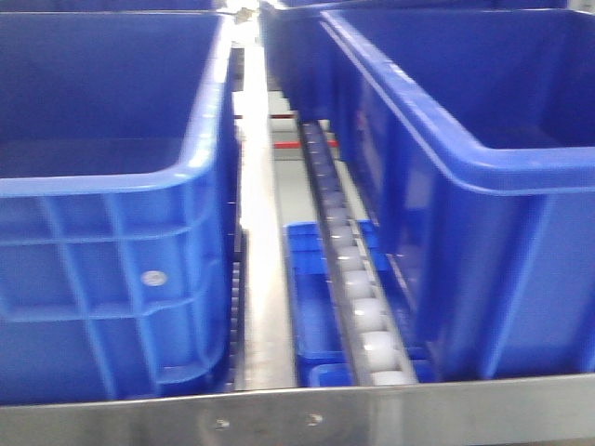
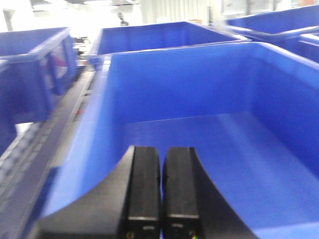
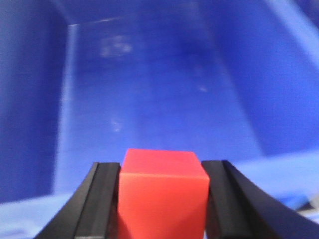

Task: Pick red cube and place on left shelf
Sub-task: 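Turn and approach the shelf rack with blue bins, then move the right gripper with the red cube over a blue bin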

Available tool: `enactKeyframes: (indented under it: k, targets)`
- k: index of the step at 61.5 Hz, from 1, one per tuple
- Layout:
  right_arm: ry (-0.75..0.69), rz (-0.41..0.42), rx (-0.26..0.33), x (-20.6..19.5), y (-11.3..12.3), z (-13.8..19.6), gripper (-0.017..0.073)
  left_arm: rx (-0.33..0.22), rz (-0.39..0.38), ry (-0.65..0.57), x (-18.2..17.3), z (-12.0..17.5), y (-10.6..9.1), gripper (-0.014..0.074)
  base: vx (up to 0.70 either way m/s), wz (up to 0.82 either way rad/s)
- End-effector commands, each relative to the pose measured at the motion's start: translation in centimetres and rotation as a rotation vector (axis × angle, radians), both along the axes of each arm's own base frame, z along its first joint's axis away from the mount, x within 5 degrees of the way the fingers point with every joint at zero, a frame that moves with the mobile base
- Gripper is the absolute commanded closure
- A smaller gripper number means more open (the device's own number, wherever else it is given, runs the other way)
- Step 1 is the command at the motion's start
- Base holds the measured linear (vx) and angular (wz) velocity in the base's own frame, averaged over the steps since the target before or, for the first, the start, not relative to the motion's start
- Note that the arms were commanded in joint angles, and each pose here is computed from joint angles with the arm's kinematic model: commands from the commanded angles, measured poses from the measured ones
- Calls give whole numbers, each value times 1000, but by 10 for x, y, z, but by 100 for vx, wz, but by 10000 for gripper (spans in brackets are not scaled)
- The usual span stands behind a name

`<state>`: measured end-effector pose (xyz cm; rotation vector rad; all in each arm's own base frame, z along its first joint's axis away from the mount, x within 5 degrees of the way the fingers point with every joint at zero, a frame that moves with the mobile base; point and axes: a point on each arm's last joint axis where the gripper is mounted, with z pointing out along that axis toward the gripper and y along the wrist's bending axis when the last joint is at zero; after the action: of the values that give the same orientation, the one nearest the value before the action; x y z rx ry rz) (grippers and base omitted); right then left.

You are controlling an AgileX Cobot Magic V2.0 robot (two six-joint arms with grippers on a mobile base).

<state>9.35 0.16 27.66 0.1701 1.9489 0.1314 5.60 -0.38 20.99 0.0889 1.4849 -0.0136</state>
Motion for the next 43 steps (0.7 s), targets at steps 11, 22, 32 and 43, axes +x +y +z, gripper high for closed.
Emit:
enactKeyframes:
  k: [11,22,32,43]
  targets:
    - [-105,5,-5,4,0,16,501,-8,3,-52,1,0,0,488,-1,8]
    - [-105,5,-5,4,0,16,501,-8,3,-52,1,0,0,488,-5,7]
    - [-105,5,-5,4,0,16,501,-8,3,-52,1,0,0,488,-7,14]
    - [-105,5,-5,4,0,16,501,-8,3,-52,1,0,0,488,-7,11]
